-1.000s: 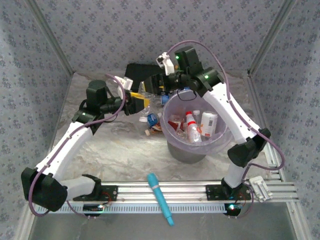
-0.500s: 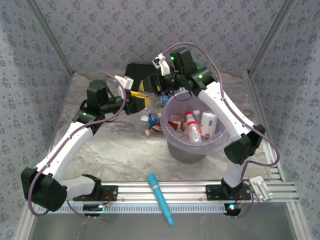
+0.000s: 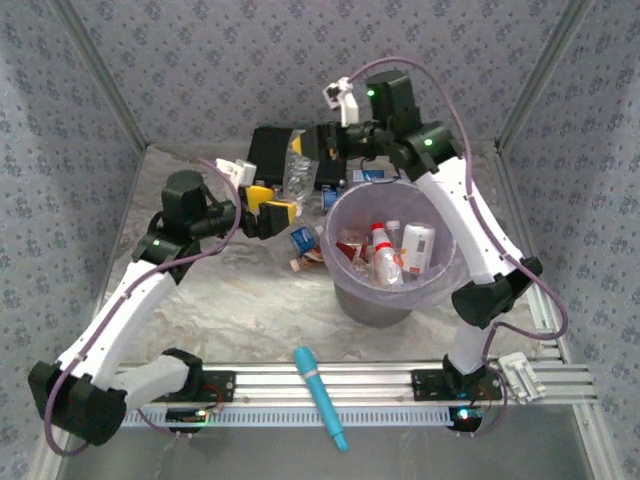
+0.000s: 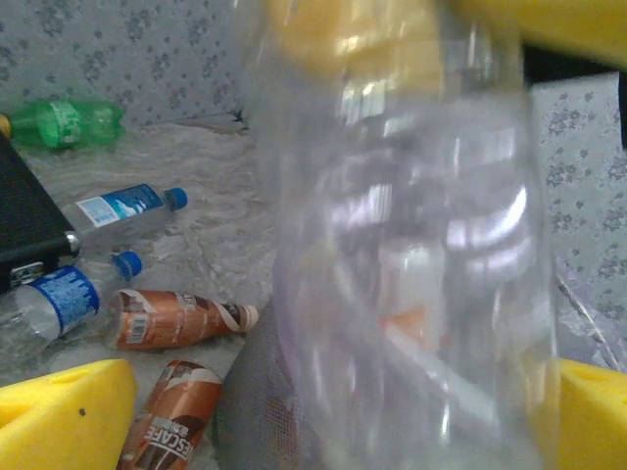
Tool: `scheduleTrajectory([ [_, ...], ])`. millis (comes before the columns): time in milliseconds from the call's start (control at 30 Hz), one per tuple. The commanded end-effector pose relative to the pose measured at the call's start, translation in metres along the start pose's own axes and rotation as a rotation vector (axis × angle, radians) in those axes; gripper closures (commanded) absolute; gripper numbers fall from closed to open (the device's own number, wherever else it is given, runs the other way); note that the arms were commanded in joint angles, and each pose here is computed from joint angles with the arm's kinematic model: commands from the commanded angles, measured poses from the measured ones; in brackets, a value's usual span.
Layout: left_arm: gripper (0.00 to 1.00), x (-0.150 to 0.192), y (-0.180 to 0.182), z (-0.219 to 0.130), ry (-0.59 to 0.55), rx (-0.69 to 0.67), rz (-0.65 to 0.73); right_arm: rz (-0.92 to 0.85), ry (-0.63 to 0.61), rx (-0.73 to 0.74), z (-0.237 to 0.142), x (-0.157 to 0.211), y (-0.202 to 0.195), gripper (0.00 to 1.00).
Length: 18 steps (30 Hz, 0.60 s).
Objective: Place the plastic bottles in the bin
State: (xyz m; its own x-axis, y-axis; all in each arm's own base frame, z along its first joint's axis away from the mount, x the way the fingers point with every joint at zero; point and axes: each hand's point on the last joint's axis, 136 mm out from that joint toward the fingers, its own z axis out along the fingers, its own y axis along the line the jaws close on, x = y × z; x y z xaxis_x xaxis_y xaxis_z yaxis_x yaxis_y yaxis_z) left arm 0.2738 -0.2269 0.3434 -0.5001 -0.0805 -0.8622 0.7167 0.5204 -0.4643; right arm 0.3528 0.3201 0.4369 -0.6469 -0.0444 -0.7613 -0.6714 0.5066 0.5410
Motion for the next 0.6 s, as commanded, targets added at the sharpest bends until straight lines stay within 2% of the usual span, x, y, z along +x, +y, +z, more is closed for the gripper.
scheduleTrajectory([
  [0,0.01,0.02,0.03,-0.007,0.036,-0.157,-0.04,-0.035,-0.064,0.046,-0.054,-0.014,0.007,0.52],
  [100,0.01,0.036,0.057,-0.008,0.079,-0.265,-0.093,-0.015,-0.107,0.111,-0.09,-0.016,-0.002,0.53],
  [333,0.05,0.076,0.119,0.008,0.217,-0.481,-0.183,0.066,-0.14,0.319,-0.163,0.013,-0.038,0.55],
  [433,0.05,0.09,0.135,0.017,0.271,-0.536,-0.184,0.102,-0.112,0.402,-0.174,0.032,-0.058,0.56],
  [567,0.05,0.111,0.145,0.029,0.352,-0.583,-0.167,0.149,-0.031,0.453,-0.167,0.062,-0.08,0.56],
])
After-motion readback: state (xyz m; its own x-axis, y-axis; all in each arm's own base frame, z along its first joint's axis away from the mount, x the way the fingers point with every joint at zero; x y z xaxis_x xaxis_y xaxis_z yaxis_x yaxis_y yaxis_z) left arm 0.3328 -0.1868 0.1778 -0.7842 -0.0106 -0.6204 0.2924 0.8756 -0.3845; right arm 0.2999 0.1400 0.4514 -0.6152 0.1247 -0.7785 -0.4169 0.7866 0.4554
